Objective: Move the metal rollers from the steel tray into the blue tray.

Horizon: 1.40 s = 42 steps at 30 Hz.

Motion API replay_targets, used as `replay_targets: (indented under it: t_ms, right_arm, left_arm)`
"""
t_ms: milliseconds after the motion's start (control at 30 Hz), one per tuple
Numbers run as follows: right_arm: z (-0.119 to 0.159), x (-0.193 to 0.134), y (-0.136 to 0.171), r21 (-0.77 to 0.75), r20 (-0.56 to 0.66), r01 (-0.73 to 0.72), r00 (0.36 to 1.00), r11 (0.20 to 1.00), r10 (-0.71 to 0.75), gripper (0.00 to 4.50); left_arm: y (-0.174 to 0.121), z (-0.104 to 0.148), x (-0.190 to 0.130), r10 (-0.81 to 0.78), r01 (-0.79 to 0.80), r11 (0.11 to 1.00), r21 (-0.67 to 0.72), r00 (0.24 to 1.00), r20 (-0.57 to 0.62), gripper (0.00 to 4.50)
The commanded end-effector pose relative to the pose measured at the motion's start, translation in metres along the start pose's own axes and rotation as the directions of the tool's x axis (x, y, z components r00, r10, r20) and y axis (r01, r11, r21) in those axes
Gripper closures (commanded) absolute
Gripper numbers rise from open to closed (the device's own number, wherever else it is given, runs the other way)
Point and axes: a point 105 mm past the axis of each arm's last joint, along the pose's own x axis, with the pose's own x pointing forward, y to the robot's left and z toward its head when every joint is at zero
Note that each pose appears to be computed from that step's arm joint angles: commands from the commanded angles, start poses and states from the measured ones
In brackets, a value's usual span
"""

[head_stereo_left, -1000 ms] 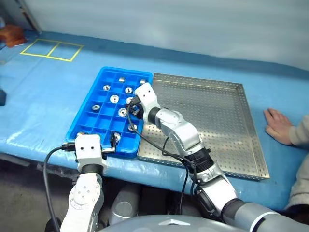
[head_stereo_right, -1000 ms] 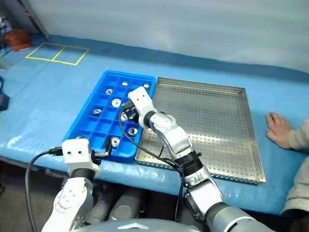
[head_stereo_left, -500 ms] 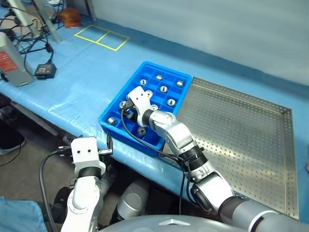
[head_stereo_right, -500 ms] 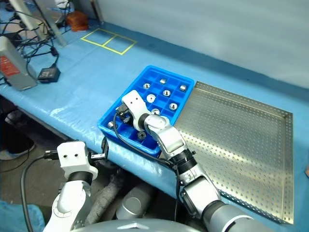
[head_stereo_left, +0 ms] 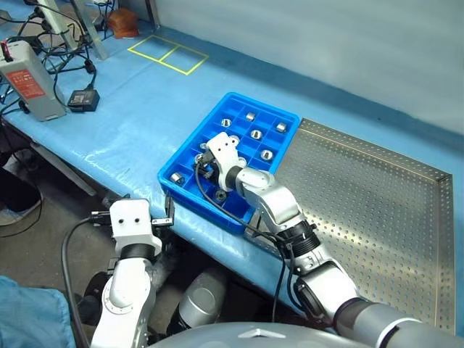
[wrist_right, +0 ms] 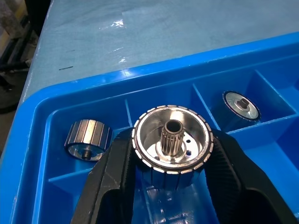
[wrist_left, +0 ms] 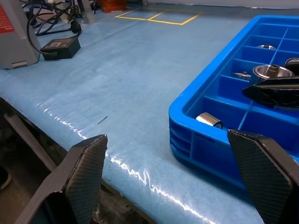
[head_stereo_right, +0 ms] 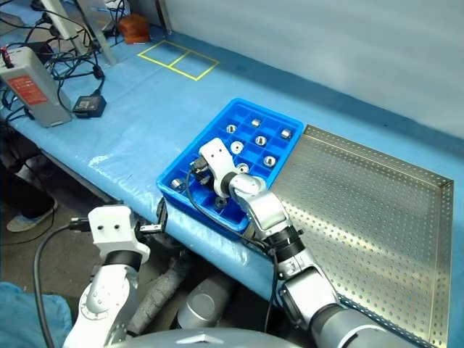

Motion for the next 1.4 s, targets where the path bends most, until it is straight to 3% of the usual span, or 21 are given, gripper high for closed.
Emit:
replay_targets:
  t_ms: [33,167,433,667,833,1100,1400]
  right_arm:
    - [0.012,-0.004,-0.001,-0.020,0.044,0.013,0.999,1.000,-0.013,2.80]
    - [0.005,-0.003,0.000,-0.003,0.022,0.009,1.000,1.000,-0.009,2.80]
    - [0.010,-0.006,-0.003,-0.007,0.041,0.033,0.999,0.999,-0.032,0.09]
    - [0.034,-0.029,-0.009,-0.025,0.128,0.047,0.991,0.999,-0.043,0.04]
    - [0.038,-0.057,-0.030,-0.024,0.158,0.153,0.976,0.988,-0.147,0.04]
    - [0.021,-0.109,-0.064,0.018,0.129,0.377,0.917,0.926,-0.376,0.04]
    - [0.001,-0.139,-0.067,0.050,0.088,0.472,0.876,0.880,-0.475,0.04]
  left_arm:
    - [-0.003,0.008,0.001,-0.017,0.017,1.000,-0.006,0.999,0.033,0.00]
    - [-0.004,0.008,0.002,-0.022,0.023,1.000,-0.006,0.999,0.034,0.00]
    - [-0.005,0.009,0.003,-0.030,0.030,1.000,-0.005,0.999,0.036,0.00]
    - [-0.009,0.014,0.010,-0.098,0.097,0.995,0.024,0.994,0.055,0.00]
    - [-0.016,0.018,0.024,-0.189,0.185,0.980,0.068,0.980,0.065,0.00]
    - [-0.040,0.031,0.052,-0.393,0.378,0.914,0.148,0.915,0.091,0.00]
    - [-0.059,0.033,0.063,-0.538,0.519,0.833,0.190,0.840,0.066,0.00]
